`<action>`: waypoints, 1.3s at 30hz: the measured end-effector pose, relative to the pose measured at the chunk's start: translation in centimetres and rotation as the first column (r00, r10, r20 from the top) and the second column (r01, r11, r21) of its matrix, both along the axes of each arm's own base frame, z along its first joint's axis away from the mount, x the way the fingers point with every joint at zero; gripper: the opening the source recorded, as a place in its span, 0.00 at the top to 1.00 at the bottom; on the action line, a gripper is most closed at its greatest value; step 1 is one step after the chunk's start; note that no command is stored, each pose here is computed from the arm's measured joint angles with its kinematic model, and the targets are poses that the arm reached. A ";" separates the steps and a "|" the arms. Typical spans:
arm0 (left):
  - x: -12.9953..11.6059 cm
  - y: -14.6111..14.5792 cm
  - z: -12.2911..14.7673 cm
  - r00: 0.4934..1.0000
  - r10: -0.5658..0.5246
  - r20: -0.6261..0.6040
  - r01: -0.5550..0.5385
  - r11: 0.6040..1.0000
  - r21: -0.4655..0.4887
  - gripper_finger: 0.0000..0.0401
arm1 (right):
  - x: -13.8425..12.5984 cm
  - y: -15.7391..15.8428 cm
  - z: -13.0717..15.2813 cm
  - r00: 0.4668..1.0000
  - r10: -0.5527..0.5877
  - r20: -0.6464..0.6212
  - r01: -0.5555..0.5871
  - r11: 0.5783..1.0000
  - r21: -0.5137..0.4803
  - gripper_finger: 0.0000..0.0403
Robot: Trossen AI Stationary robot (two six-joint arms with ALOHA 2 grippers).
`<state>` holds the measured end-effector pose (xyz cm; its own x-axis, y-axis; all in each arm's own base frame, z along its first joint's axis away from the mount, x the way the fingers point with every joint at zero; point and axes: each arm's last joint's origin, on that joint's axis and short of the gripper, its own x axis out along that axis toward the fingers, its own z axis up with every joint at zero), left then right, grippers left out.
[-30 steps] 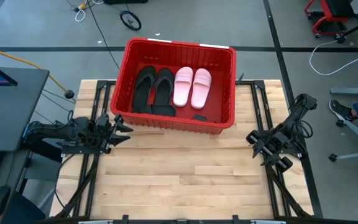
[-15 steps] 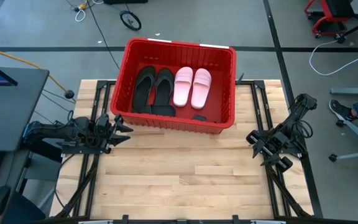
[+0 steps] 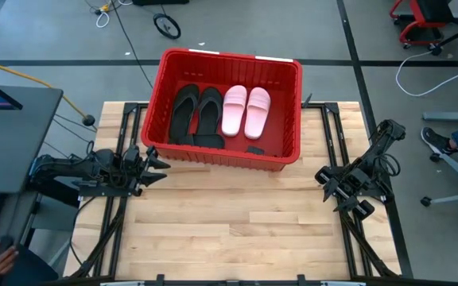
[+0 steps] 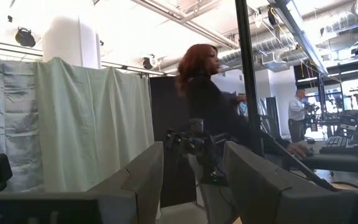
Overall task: Pick and place slides into bin
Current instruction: Return to Home Position
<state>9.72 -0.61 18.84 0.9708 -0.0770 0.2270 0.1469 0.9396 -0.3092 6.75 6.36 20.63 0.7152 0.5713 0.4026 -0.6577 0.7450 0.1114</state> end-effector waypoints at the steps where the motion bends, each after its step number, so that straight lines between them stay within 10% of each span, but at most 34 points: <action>1: 0.0 0.0 0.0 1.000 0.000 0.000 0.000 1.000 0.000 0.56 | 0.0 0.0 0.0 1.000 0.000 0.000 0.000 1.000 0.000 0.56; 39: 0.0 0.0 0.0 1.000 0.000 0.000 0.000 1.000 0.000 0.55 | 0.0 0.0 0.0 1.000 0.000 0.000 0.000 1.000 0.000 0.56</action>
